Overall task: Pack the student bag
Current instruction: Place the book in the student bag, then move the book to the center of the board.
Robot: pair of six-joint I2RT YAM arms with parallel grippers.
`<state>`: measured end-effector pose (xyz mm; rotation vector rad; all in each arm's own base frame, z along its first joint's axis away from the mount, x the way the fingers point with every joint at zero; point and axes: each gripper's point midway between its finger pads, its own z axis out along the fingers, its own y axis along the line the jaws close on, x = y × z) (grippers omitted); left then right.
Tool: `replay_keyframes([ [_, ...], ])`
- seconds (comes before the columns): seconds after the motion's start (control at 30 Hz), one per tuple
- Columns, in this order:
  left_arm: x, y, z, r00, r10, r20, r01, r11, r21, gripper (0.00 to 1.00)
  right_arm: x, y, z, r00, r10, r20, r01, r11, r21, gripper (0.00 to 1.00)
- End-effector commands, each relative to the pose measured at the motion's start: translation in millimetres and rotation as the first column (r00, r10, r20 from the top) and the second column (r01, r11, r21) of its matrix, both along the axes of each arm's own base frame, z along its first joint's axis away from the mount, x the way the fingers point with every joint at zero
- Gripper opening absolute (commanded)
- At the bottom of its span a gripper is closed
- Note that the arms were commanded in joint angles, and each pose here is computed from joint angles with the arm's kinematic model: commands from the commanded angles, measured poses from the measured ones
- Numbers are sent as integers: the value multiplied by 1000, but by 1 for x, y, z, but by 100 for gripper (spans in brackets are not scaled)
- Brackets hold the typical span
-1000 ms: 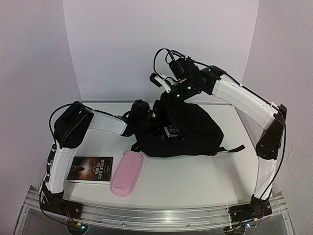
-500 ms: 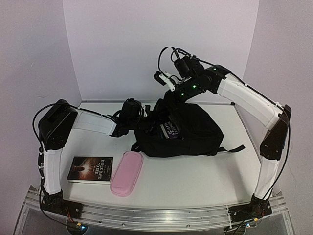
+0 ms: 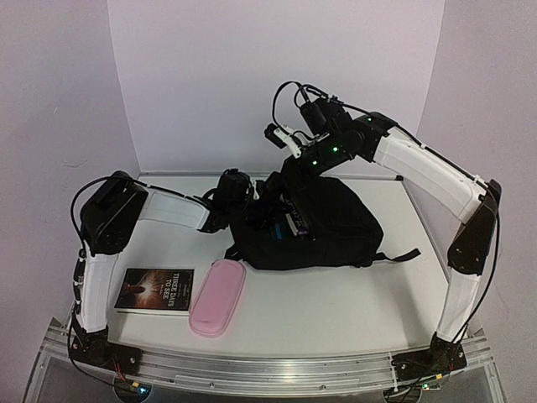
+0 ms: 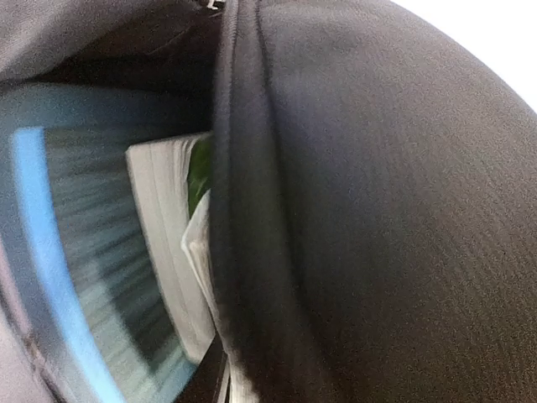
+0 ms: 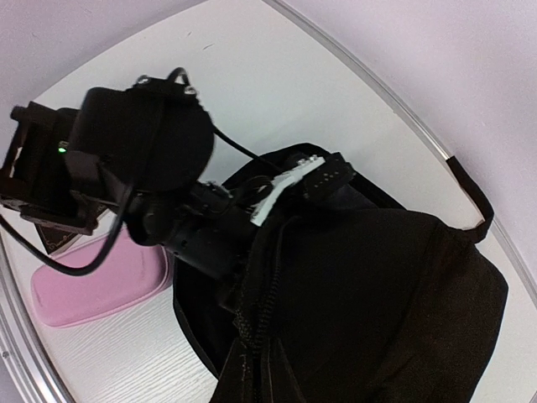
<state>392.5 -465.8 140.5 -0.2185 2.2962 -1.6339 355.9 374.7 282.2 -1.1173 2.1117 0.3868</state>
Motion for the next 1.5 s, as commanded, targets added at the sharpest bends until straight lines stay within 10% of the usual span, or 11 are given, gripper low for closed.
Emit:
replay_keyframes([
  [0.0,23,-27,33,993,-30,113,39,996,-77,5,-8,-1,36,999,13,45,-17,996,91,0],
  [0.23,36,-40,34,990,-46,133,54,997,-59,13,20,-20,37,997,-56,55,50,995,91,0],
  [0.6,15,7,64,976,11,217,-30,996,85,65,86,-85,41,976,-204,75,196,975,101,0],
  [1.17,-42,158,54,957,212,200,-277,875,398,100,101,-87,34,978,-192,-86,207,951,231,1],
  [1.47,-120,267,12,941,316,121,-310,661,684,100,58,-54,-10,974,-91,-209,132,973,190,50],
])
